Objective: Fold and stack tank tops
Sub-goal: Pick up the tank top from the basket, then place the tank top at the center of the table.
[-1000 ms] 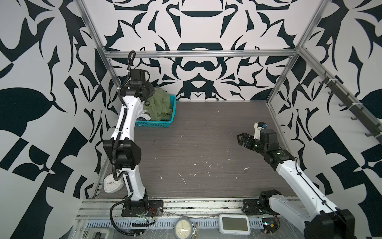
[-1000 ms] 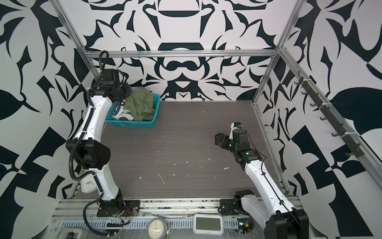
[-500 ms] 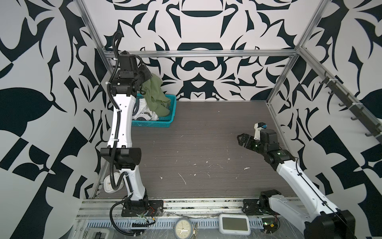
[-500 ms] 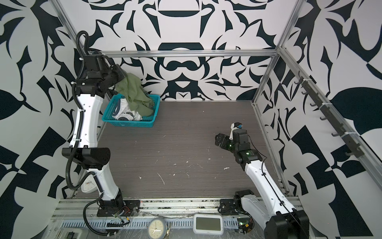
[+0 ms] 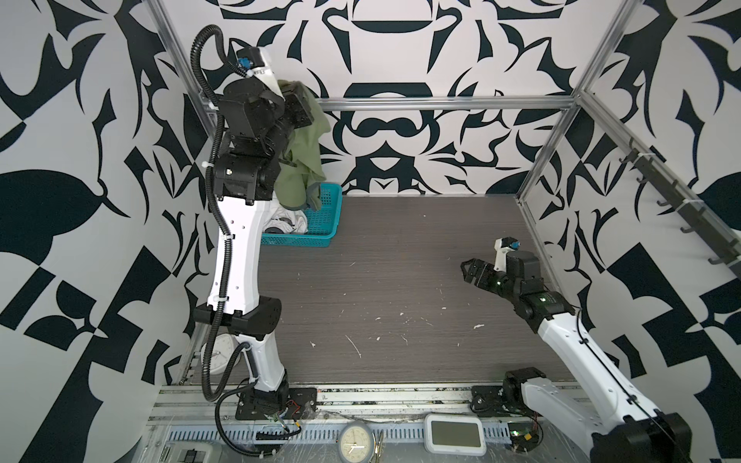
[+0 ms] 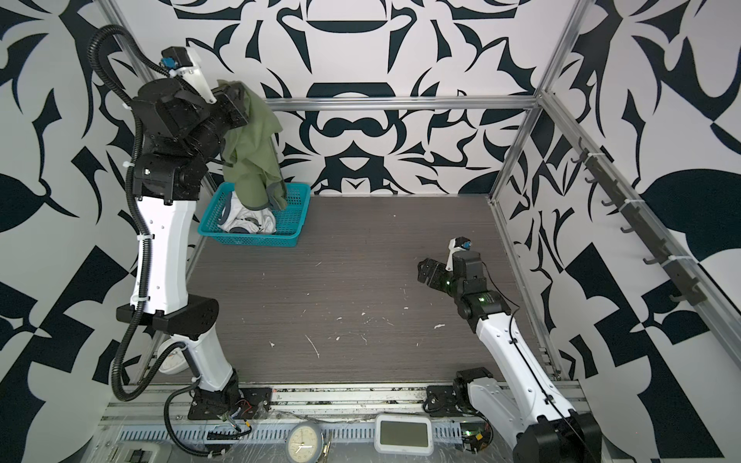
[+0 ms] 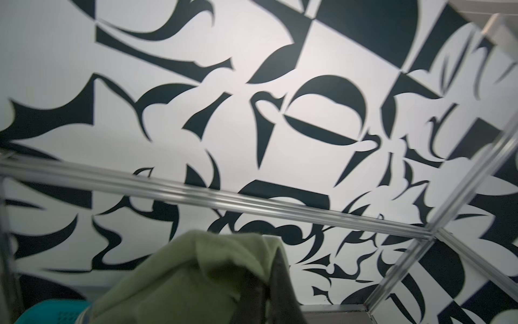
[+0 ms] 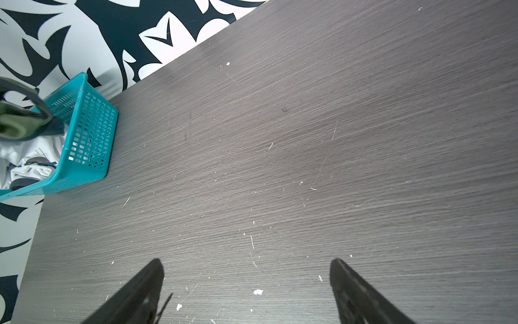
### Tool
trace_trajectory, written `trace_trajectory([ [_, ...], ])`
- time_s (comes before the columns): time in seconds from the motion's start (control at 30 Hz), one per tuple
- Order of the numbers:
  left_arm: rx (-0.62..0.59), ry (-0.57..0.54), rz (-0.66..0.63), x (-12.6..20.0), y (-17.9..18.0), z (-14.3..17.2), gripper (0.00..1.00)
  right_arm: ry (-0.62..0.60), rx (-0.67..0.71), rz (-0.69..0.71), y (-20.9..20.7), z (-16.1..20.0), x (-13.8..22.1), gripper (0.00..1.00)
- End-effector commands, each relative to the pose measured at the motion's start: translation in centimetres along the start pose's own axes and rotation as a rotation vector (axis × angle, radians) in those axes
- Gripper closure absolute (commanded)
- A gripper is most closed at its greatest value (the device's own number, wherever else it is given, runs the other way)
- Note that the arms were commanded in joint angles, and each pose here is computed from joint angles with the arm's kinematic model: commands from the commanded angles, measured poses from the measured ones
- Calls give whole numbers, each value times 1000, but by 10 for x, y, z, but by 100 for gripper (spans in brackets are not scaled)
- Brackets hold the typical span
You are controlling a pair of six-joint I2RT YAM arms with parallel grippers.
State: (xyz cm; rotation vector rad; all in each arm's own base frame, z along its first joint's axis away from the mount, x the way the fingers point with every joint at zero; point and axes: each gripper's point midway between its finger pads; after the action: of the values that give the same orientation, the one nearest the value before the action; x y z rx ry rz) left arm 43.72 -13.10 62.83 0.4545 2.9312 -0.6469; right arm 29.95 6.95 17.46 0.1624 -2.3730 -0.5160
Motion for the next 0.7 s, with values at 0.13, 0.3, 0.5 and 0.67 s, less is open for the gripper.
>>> trace_trajectory([
  [0.13,-105,-156,263,58,-118,-37,100,-82,13,-8,10,-24,20,5],
  [0.3,-132,-66,318,69,-160,4,100,-120,36,-5,14,-36,35,5],
  [0.5,-64,171,120,48,-112,111,100,-128,48,-3,15,-38,41,5],
  [0.67,-35,459,-176,48,-11,274,100,-79,60,10,11,-29,30,6],
])
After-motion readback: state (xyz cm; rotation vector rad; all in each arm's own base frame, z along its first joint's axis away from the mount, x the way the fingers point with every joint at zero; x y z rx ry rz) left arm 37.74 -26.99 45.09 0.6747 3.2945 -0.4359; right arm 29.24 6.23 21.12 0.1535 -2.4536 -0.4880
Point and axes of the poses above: each gripper's point midway between its finger pads, its own x axis back along the fingers, its own y axis along the line the jaws close on, z = x × y, and after that the axes turned 5 degrees about x, right-handed
